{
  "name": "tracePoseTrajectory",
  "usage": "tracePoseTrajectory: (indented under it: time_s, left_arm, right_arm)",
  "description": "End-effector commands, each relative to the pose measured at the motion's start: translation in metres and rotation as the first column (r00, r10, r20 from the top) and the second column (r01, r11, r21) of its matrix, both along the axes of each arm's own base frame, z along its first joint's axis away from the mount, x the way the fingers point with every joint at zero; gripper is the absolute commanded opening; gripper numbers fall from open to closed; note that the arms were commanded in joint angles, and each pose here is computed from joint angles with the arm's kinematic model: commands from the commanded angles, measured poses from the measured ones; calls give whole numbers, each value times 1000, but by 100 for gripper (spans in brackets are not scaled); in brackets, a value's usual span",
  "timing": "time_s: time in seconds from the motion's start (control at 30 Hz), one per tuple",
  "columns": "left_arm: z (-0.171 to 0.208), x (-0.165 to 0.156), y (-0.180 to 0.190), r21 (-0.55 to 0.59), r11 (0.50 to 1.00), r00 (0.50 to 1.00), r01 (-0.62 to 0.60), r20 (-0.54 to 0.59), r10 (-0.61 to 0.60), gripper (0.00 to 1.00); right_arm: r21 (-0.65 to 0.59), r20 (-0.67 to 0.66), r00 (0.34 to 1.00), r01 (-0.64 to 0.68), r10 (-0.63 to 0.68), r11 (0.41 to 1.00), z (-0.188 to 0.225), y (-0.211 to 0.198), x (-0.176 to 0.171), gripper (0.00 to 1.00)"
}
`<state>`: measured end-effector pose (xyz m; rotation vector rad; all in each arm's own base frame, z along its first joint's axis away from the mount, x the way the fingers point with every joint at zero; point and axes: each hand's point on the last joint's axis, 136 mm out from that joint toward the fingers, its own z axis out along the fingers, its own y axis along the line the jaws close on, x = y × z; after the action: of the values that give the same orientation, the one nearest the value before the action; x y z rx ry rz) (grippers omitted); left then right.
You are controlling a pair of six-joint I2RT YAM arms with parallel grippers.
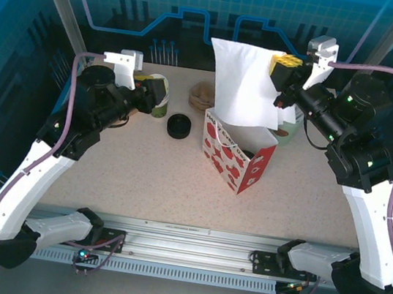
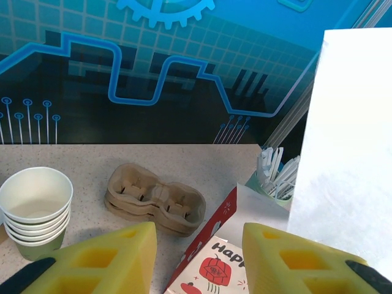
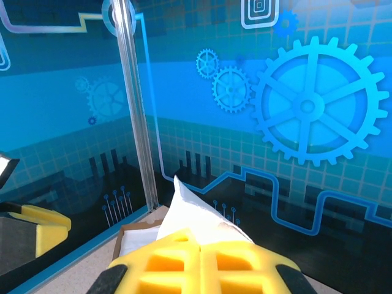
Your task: Pack the takeout coffee
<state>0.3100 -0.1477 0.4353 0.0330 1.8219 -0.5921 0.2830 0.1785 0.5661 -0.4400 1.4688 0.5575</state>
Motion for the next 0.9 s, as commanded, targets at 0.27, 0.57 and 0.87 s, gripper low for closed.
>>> tracePoseTrajectory:
  time_s: [0.27,0.57,0.87]
  left_arm:
    - [-3,-1,-6,16,999,999,34,2,-34,43]
    - [-6,1,-8,17,999,999,40,-4,-40,43]
    - [-9,0,-8,21,999,999,46,-6,-46,43]
  right_arm:
    - [-49,-28,996,82,-83,995,-21,-13,20,0]
    - [-64,-92,992,76,-81,995,-46,-10,36,0]
    - [-73,-133,987,82,-91,994,-62,-10,47,0]
